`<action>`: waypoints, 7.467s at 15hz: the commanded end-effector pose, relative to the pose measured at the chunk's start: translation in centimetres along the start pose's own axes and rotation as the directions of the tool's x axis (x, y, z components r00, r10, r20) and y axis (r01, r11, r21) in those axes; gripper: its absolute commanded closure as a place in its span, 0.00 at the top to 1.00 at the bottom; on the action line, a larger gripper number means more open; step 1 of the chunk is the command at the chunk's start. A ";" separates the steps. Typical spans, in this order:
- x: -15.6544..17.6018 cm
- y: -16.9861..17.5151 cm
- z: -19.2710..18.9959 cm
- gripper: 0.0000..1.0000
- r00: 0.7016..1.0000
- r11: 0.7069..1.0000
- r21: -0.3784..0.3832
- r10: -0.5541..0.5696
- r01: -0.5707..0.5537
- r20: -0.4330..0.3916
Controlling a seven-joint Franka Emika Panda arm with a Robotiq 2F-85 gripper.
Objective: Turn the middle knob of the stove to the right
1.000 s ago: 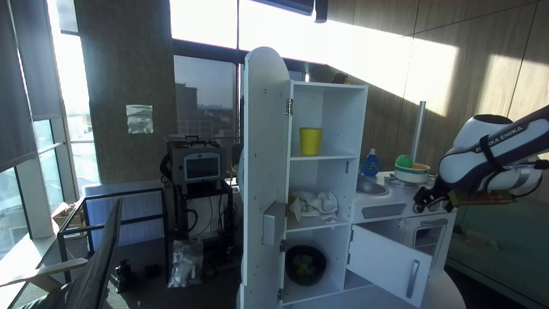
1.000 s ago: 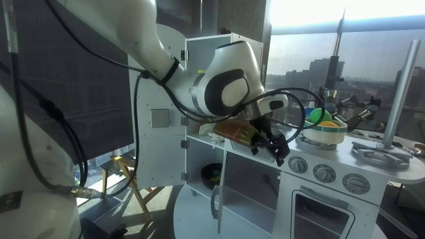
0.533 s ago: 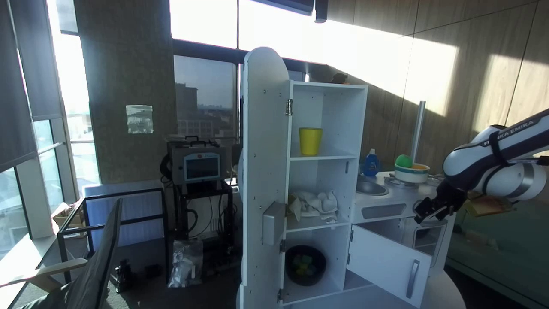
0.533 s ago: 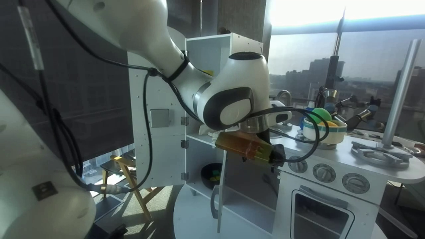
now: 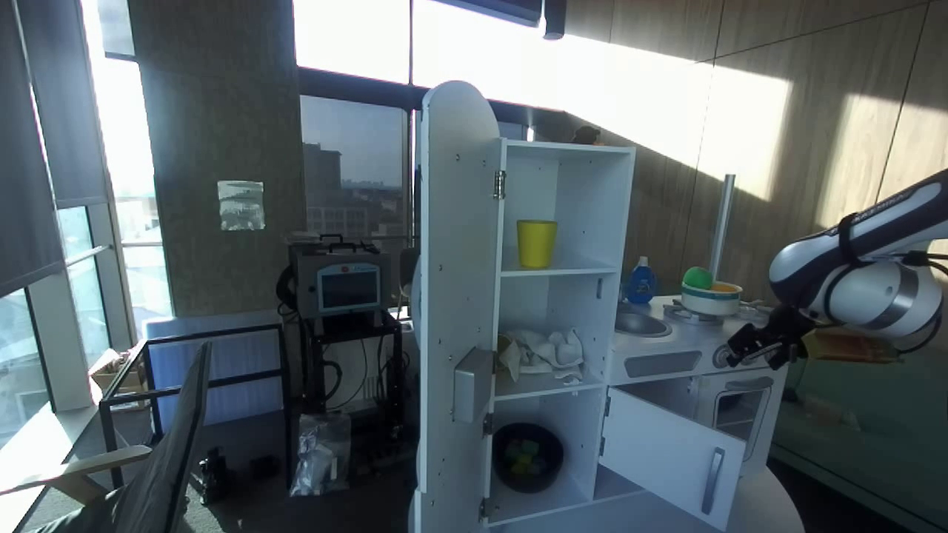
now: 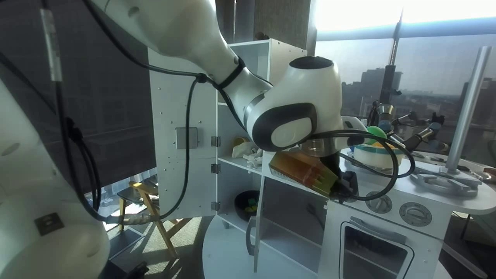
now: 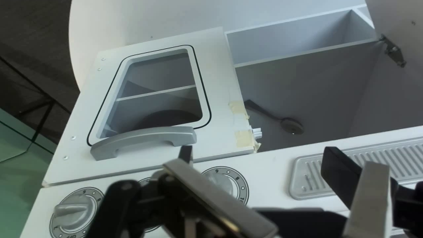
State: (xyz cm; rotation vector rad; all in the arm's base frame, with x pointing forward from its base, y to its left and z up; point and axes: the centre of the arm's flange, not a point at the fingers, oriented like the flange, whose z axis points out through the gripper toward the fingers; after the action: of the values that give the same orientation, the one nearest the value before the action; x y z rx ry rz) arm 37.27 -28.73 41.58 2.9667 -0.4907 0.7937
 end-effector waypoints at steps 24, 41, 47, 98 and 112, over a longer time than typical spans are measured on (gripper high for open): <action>4.5 8.6 4.1 1.00 0.989 0.988 -0.097 -0.112 0.121 0.101; 8.5 7.9 5.5 1.00 0.966 0.961 -0.121 -0.236 0.248 0.108; 9.0 8.2 6.8 1.00 0.952 0.948 -0.120 -0.279 0.294 0.126; 6.3 9.2 3.3 1.00 0.993 0.995 0.072 0.067 -0.074 0.096; 9.4 10.3 4.7 0.21 0.993 0.999 -0.030 0.031 -0.028 0.118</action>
State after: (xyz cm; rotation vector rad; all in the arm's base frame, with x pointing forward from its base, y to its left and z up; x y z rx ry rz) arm 42.65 -41.02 40.97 3.0224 -0.5515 0.6024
